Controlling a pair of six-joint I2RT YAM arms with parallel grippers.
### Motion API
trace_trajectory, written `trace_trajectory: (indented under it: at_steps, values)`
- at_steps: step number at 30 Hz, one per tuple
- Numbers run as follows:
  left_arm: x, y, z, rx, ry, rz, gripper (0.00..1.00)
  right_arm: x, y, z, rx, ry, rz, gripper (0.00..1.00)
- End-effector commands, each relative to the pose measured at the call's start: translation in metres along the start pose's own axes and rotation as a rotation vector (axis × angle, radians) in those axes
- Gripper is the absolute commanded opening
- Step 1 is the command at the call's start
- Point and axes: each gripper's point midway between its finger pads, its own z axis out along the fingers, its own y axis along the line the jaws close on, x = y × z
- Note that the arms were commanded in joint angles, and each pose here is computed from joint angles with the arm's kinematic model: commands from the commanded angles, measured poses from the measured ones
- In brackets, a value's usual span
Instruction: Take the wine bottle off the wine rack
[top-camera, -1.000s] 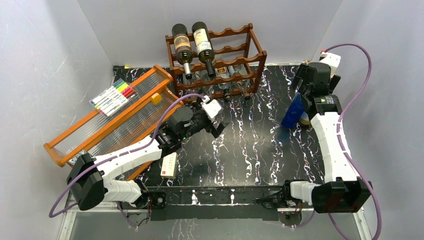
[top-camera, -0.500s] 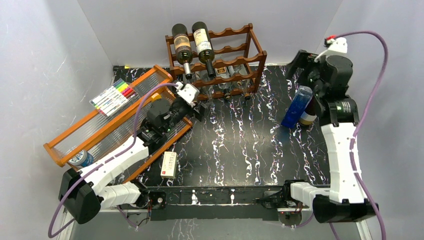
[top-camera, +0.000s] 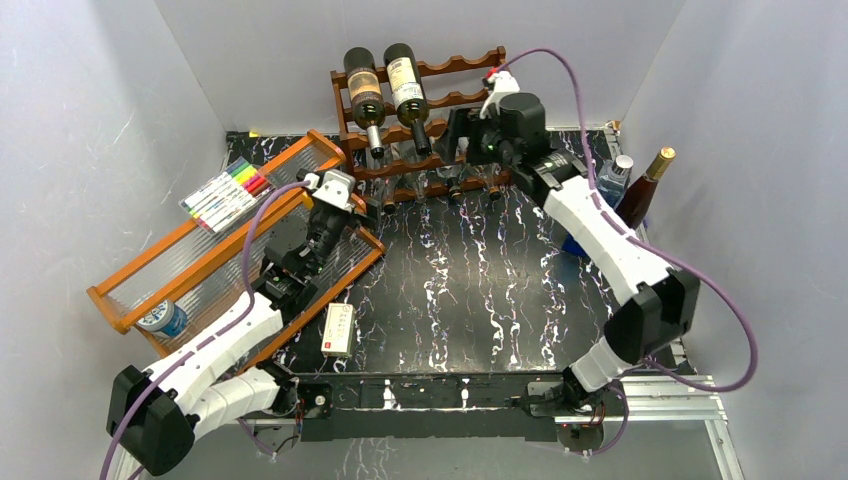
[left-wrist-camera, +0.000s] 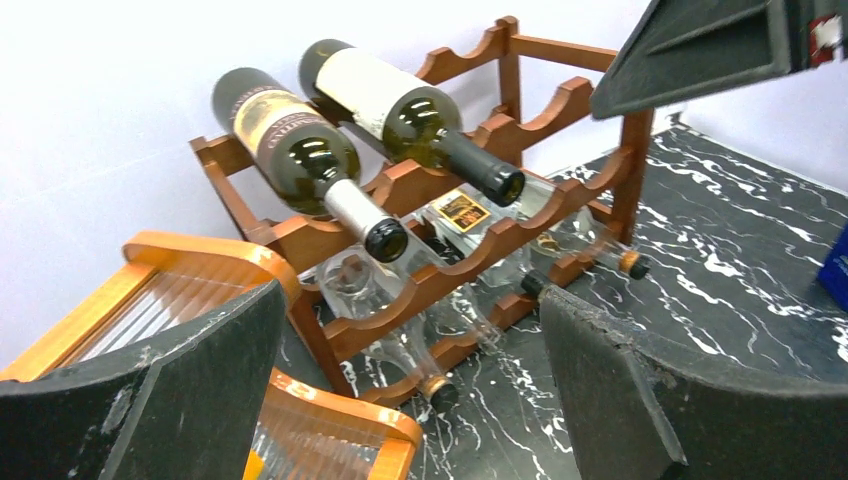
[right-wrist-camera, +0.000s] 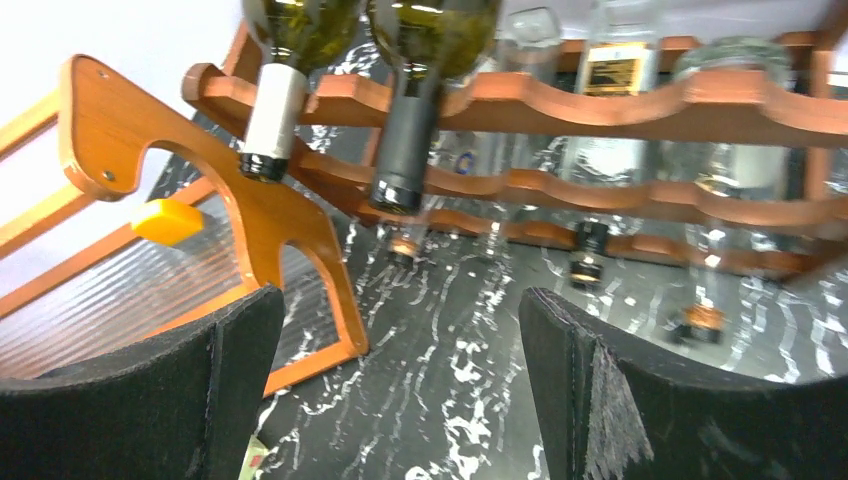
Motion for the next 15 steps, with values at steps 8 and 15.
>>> trace_trajectory:
  at_steps: [8, 15]
  values:
    - [-0.016, 0.020, 0.002, -0.100, -0.062, -0.003, 0.98, -0.006, 0.053, 0.069, -0.195, 0.010, 0.189, 0.96]
    - [-0.015, 0.010, 0.004, -0.055, -0.060, -0.034, 0.98, 0.016, 0.046, 0.099, -0.174, 0.075, 0.232, 0.91]
